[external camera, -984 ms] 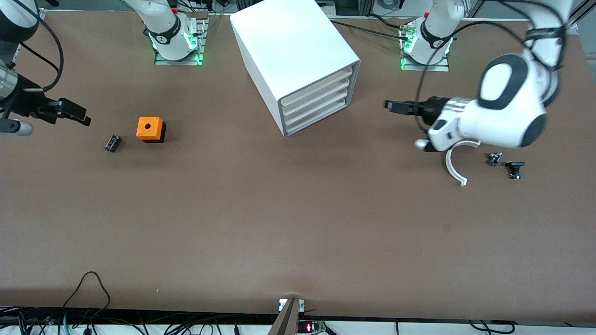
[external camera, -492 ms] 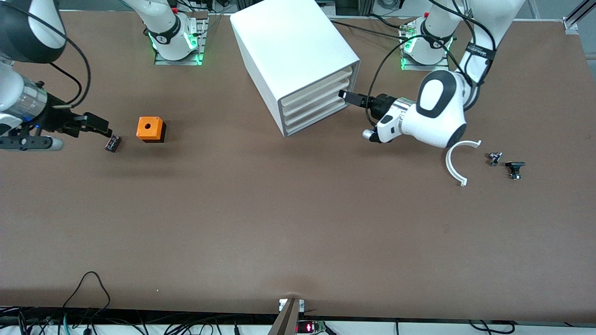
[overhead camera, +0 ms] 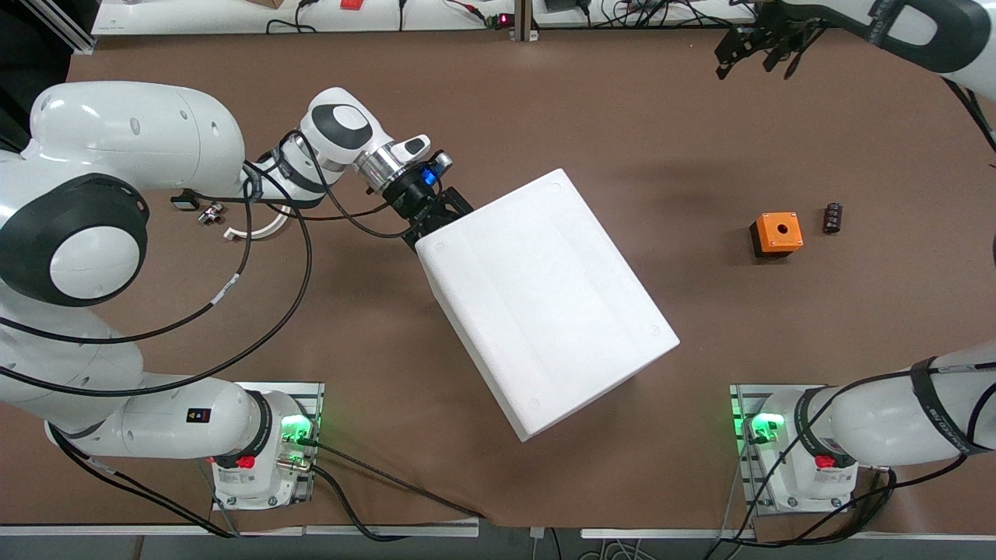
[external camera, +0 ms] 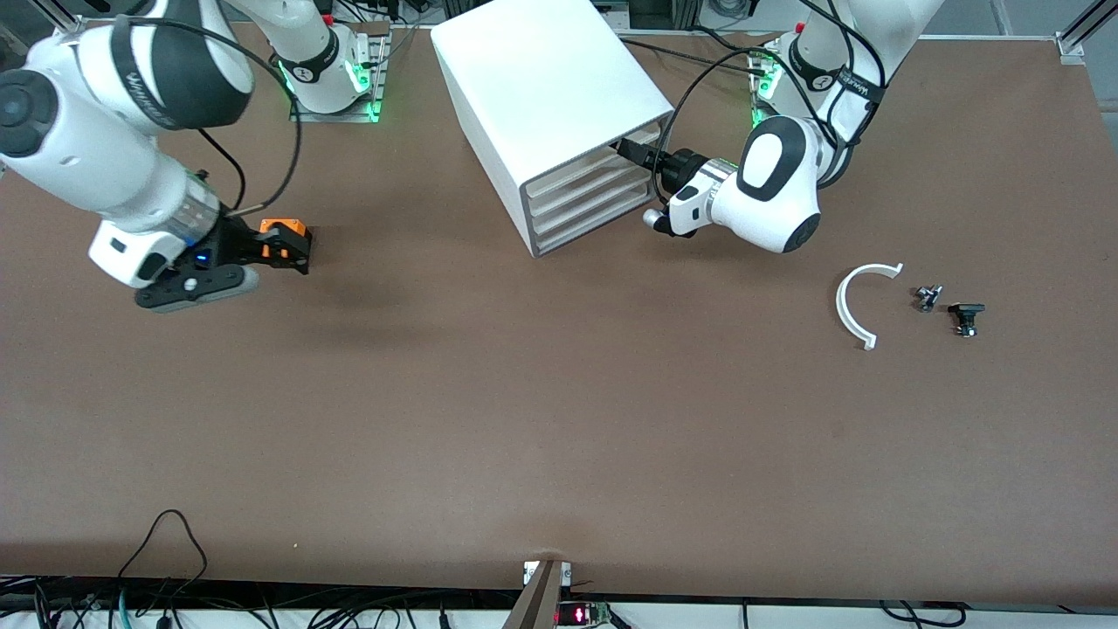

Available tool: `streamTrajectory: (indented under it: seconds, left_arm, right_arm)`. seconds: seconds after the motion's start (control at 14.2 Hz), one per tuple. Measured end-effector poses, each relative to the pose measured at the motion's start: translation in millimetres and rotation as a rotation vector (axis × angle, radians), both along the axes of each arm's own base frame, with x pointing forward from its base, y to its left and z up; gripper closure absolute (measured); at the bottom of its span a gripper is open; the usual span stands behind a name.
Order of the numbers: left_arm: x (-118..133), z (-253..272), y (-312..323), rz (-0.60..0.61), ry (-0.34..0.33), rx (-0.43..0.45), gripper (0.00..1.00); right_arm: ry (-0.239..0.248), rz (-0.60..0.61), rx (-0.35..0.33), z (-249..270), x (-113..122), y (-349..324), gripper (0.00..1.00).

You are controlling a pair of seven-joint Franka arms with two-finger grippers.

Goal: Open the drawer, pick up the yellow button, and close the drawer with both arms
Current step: 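Pull the top drawer open with the left gripper while the right gripper approaches, then lower the right gripper into the drawer while the left gripper withdraws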

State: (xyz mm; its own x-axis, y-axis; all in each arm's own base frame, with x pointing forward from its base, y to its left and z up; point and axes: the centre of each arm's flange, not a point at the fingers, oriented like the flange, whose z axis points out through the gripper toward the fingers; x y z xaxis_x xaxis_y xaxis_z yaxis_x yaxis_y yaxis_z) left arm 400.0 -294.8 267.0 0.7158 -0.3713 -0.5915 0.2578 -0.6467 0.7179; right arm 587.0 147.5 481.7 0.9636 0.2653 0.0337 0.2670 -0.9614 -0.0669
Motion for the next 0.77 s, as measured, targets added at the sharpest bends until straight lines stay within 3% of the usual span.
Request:
streamTrajectory:
  seconds: [0.28,0.42,0.49,0.63,0.77]
  left_arm:
    - [1.1,2.7,-0.6,-0.003,-0.016,-0.014,0.61]
    - [17.5,4.2,15.5,0.052,-0.046,-0.019,0.68]
    - [33.1,7.5,32.3,0.091,-0.074,-0.021,0.69]
    - [69.6,17.6,73.1,0.179,-0.134,-0.025,0.8]
    - [90.4,22.6,100.4,0.235,-0.174,-0.02,0.8]
  right_arm:
    - [-0.072,0.154,0.018,2.7,8.9,86.6,0.0]
    - [-0.105,0.217,0.031,15.3,5.0,126.7,0.0]
    - [-0.118,0.254,0.035,20.3,1.8,142.6,0.0]
    - [-0.134,0.354,0.036,22.5,-4.4,169.5,0.0]
    - [-0.142,0.479,0.028,16.6,-4.0,183.8,0.0]
